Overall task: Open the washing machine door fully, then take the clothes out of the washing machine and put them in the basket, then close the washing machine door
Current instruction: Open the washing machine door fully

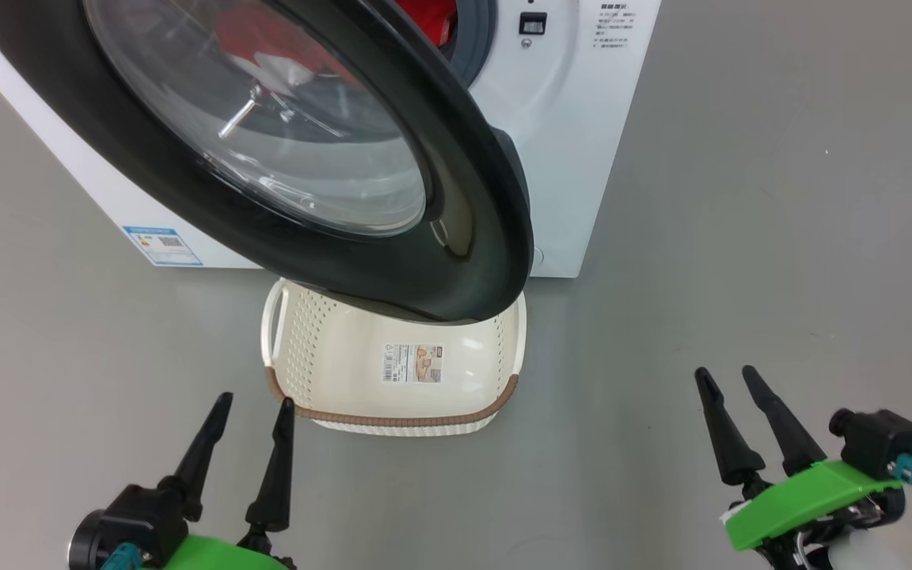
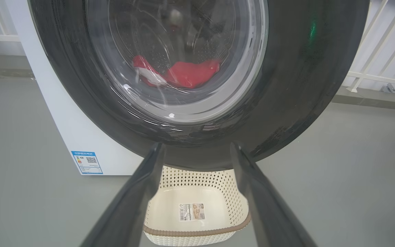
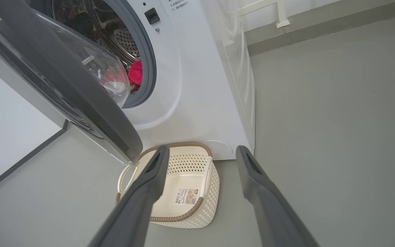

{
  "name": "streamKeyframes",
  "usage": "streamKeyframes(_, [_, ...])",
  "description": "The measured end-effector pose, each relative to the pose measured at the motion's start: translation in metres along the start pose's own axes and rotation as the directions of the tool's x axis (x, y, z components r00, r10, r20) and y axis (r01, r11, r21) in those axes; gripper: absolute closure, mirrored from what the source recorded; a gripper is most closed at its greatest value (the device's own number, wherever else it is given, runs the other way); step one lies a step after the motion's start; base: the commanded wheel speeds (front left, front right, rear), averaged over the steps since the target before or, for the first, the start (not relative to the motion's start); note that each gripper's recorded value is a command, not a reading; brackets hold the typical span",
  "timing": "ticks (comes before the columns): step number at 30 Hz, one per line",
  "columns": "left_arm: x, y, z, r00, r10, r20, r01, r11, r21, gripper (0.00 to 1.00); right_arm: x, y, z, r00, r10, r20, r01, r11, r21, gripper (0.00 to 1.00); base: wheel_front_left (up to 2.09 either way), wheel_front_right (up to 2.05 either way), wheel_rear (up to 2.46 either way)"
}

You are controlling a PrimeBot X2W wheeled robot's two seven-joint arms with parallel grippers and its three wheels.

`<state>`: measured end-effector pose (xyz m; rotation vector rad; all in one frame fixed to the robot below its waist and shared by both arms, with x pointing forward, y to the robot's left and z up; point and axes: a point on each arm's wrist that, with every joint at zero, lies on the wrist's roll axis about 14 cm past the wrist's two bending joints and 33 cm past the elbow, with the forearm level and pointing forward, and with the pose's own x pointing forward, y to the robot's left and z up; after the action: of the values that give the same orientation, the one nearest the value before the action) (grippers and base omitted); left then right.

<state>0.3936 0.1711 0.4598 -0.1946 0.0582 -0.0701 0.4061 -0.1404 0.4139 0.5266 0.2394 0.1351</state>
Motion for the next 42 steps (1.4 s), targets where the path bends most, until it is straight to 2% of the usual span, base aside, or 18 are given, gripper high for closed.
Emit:
streamKeyframes(5, [-0.001,0.001,0.001,1.0,0.002,0.002,-0.002,1.0,0.001,0.0,-0.008,0.0,0.01,0.998,-0.013,0.056,0.019,0.994,-0.106,0.0,0.0,0.0,0.0])
streamKeyframes(17, [-0.001,0.003,0.001,1.0,0.008,0.004,-0.008,1.0,0.001,0.0,-0.026,-0.011,0.039,0.984,-0.065,0.169,0.105,0.964,-0.243,0.0,0.0,0.0,0.0])
streamKeyframes(24, [0.0,0.003,0.001,1.0,0.01,0.002,-0.01,1.0,0.001,0.0,-0.03,-0.012,0.028,0.988,-0.074,0.137,0.107,0.961,-0.255,0.0,0.0,0.0,0.0])
streamKeyframes(41, [-0.001,0.004,0.001,1.0,0.015,0.004,-0.015,1.0,-0.001,0.0,-0.028,-0.006,0.029,0.988,-0.057,0.143,0.091,0.966,-0.241,0.0,0.0,0.0,0.0])
streamKeyframes(42, [-0.001,0.004,0.001,1.0,0.016,0.003,-0.016,1.0,-0.002,0.0,-0.027,-0.004,0.028,0.989,-0.051,0.139,0.083,0.968,-0.238,0.05,0.0,0.0,0.0])
